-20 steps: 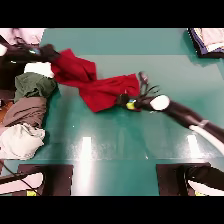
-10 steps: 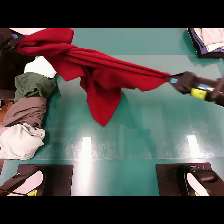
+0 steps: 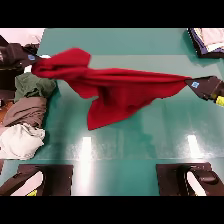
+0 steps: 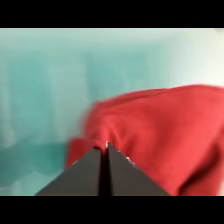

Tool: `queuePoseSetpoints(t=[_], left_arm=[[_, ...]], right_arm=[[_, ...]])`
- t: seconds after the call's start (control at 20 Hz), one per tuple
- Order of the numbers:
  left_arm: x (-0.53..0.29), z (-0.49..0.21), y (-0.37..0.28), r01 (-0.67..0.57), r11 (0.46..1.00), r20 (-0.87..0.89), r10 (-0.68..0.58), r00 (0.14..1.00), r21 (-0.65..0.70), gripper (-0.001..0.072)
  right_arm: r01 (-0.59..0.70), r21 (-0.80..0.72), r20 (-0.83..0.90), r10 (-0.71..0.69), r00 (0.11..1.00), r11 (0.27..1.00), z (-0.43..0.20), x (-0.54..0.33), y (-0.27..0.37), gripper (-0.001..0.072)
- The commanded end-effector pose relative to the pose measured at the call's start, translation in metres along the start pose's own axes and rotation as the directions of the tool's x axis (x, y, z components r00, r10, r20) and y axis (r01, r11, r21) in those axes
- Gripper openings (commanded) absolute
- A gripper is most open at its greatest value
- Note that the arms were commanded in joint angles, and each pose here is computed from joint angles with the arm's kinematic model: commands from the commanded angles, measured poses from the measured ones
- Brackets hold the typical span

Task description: Fold the shirts.

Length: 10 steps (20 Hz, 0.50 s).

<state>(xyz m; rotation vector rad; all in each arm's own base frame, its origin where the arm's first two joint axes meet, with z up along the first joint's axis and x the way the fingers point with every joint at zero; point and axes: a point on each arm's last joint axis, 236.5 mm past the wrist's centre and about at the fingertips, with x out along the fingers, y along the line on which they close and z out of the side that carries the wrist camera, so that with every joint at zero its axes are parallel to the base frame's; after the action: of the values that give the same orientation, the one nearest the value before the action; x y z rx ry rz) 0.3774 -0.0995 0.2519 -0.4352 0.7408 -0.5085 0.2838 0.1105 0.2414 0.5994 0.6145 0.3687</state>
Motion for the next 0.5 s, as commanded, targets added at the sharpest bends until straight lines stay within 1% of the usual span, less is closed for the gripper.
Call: queuePoseSetpoints(t=[0.0,0.1,0.2,0.3,0.35,0.4,0.45], left_arm=[[0.004,-0.025,-0.063,0.165,0.985,-0.078,-0.161,0.984,0.048,0.0025],[-0.02,-0.008,-0.088,0.172,0.978,0.035,-0.177,0.984,0.116,0.0025],[-0.066,0.017,-0.123,0.161,0.963,0.185,-0.203,0.962,0.216,0.0025],[-0.112,0.023,-0.159,0.15,0.936,0.266,-0.24,0.934,0.318,0.0025],[-0.124,0.023,-0.163,0.119,0.929,0.284,-0.226,0.932,0.35,0.0025],[-0.124,0.018,-0.151,0.057,0.931,0.274,-0.165,0.948,0.361,0.0025],[-0.116,0.009,-0.126,-0.017,0.942,0.237,-0.067,0.969,0.336,0.0025]], right_arm=[[-0.098,-0.12,-0.084,0.088,0.993,0.988,0.0,-0.014,0.054,0.0012],[-0.09,-0.232,-0.084,0.072,0.994,0.969,0.015,-0.039,0.082,0.0012],[-0.034,-0.288,-0.068,0.015,0.998,0.957,0.032,-0.064,0.093,0.0012],[0.024,-0.329,-0.075,-0.051,0.996,0.944,0.041,-0.083,0.096,0.0012],[0.059,-0.333,-0.093,-0.095,0.991,0.941,0.043,-0.085,0.091,0.0012],[0.086,-0.336,-0.127,-0.136,0.982,0.938,0.042,-0.082,0.085,0.0012],[0.12,-0.34,-0.175,-0.188,0.967,0.933,0.038,-0.074,0.074,0.0012]])
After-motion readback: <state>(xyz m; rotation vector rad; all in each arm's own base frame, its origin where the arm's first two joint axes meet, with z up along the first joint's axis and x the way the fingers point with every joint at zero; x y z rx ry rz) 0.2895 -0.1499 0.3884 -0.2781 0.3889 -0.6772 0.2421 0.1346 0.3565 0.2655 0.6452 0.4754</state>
